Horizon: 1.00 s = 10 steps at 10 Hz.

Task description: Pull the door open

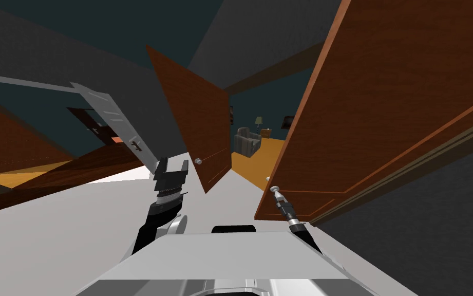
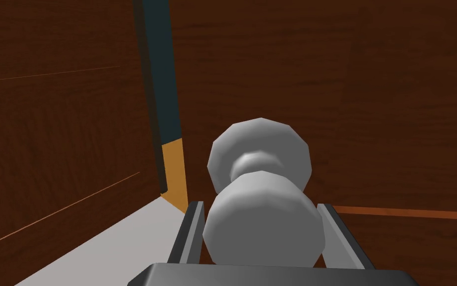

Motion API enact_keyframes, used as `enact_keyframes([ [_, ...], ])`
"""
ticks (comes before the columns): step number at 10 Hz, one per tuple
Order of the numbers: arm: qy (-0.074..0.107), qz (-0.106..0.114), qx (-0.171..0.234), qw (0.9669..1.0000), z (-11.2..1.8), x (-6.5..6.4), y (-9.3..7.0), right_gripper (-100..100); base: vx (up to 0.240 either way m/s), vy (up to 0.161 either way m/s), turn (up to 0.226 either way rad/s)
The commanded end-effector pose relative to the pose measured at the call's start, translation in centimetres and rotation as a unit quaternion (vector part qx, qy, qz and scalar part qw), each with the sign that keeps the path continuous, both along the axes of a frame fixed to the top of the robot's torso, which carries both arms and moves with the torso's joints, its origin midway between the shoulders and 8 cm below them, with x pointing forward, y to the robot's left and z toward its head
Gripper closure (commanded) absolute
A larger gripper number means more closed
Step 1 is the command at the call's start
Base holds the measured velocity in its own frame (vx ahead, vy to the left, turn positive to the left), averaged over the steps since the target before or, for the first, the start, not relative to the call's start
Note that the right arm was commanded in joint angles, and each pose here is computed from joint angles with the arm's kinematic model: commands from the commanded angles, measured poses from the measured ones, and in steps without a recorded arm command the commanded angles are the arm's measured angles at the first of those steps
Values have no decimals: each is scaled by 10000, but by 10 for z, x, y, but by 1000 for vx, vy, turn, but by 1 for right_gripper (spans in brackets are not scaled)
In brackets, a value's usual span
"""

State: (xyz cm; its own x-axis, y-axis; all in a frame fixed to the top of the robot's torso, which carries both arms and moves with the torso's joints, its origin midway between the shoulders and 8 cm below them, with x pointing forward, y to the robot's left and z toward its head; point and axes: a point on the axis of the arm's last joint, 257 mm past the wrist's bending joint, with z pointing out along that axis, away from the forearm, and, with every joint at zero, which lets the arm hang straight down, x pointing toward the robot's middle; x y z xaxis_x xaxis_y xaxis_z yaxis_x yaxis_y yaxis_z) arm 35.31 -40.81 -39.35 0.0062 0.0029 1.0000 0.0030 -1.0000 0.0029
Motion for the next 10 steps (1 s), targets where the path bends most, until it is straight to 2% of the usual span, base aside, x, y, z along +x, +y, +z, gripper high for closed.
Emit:
enact_keyframes([
  [1,-17,98,-1,10000,0,-9,0,100,-196,-43,121],
  [5,-31,315,15,9995,2,-26,1,100,-203,-62,114],
  [6,1,284,4,9996,0,-24,1,100,-85,-20,16],
  [7,13,334,9,9994,-1,-29,1,100,-130,-45,134],
  [10,-1,397,9,9992,-1,-36,0,100,-192,-76,155],
])
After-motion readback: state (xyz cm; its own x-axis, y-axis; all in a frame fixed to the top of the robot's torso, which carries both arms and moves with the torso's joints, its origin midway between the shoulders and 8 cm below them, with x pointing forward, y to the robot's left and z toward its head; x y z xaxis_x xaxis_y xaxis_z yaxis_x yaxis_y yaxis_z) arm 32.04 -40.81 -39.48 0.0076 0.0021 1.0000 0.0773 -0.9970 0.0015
